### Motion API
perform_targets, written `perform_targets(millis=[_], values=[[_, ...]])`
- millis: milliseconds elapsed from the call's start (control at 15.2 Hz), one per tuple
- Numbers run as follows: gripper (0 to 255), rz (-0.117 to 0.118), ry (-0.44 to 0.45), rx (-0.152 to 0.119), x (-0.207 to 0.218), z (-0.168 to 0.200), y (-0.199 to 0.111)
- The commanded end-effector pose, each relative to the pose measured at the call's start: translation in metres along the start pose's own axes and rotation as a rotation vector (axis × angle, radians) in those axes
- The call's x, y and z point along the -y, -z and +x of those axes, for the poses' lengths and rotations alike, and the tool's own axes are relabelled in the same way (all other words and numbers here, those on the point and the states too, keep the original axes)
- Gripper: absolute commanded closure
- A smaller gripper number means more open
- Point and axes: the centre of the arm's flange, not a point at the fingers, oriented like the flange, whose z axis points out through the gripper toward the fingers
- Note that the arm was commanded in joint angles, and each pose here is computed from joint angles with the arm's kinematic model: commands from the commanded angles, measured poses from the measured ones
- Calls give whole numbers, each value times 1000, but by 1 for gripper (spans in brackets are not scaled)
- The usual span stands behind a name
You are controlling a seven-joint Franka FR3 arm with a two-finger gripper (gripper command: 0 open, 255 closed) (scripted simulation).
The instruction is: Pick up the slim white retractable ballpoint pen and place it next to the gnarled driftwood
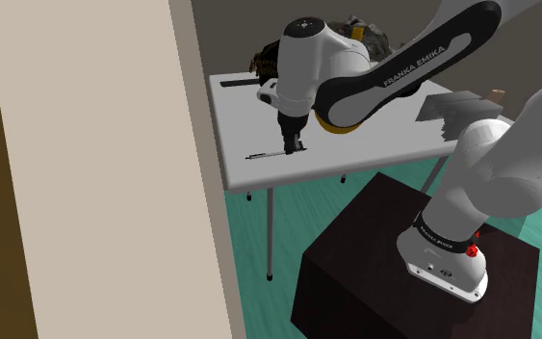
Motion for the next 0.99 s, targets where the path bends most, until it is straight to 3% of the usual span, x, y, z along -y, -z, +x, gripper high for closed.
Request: perform_targets(millis=[0, 198, 924], values=[[255, 0, 0, 0, 0, 0, 0], [255, 0, 0, 0, 0, 0, 0], [255, 0, 0, 0, -16, -4, 56]])
